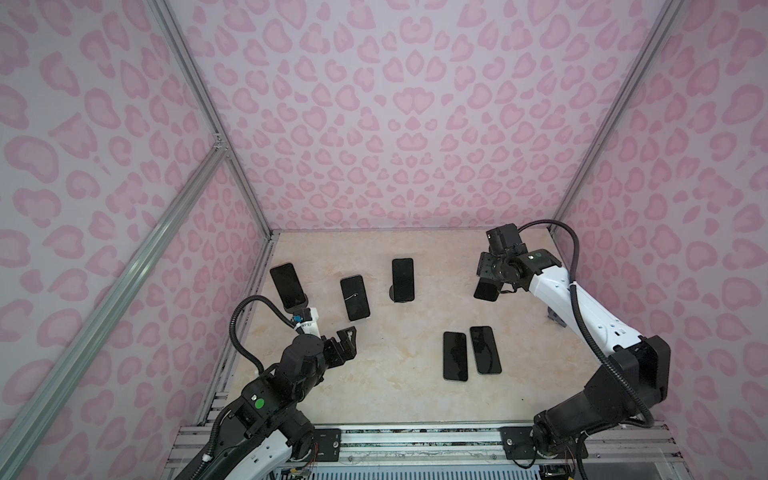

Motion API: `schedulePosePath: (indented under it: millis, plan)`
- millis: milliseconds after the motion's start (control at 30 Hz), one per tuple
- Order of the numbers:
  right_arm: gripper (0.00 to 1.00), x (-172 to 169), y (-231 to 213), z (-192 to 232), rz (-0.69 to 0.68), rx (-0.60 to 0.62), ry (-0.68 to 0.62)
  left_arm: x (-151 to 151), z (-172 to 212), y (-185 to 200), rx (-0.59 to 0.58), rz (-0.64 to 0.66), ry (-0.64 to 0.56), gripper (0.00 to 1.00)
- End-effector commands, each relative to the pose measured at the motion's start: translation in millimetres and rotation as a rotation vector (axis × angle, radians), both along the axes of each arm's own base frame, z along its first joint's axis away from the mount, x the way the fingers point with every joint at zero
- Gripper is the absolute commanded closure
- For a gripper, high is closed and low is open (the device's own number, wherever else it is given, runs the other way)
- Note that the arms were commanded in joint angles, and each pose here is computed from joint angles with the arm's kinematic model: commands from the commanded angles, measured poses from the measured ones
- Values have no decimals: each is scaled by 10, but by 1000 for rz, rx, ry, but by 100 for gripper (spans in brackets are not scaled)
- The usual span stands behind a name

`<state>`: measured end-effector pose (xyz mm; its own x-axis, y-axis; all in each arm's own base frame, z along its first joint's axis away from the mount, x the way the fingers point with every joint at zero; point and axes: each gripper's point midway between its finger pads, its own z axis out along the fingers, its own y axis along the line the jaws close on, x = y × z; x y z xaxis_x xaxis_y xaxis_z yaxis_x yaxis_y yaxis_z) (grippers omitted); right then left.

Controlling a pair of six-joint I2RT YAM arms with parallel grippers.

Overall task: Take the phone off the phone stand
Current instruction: 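Lift the phone off the white stand and carry it toward the flat phones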

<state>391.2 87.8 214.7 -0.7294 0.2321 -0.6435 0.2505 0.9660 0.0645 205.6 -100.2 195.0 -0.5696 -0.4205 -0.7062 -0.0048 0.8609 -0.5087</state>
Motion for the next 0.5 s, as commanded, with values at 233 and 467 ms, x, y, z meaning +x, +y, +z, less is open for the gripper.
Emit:
schedulePosePath:
  millis: [233, 467]
  plan:
    - [41, -422, 346, -57, 35, 9, -5, -97, 19, 114, -22, 25, -13, 5]
    - [41, -695, 825, -192, 117, 40, 13, -139, -30, 96, -42, 11, 1, 5]
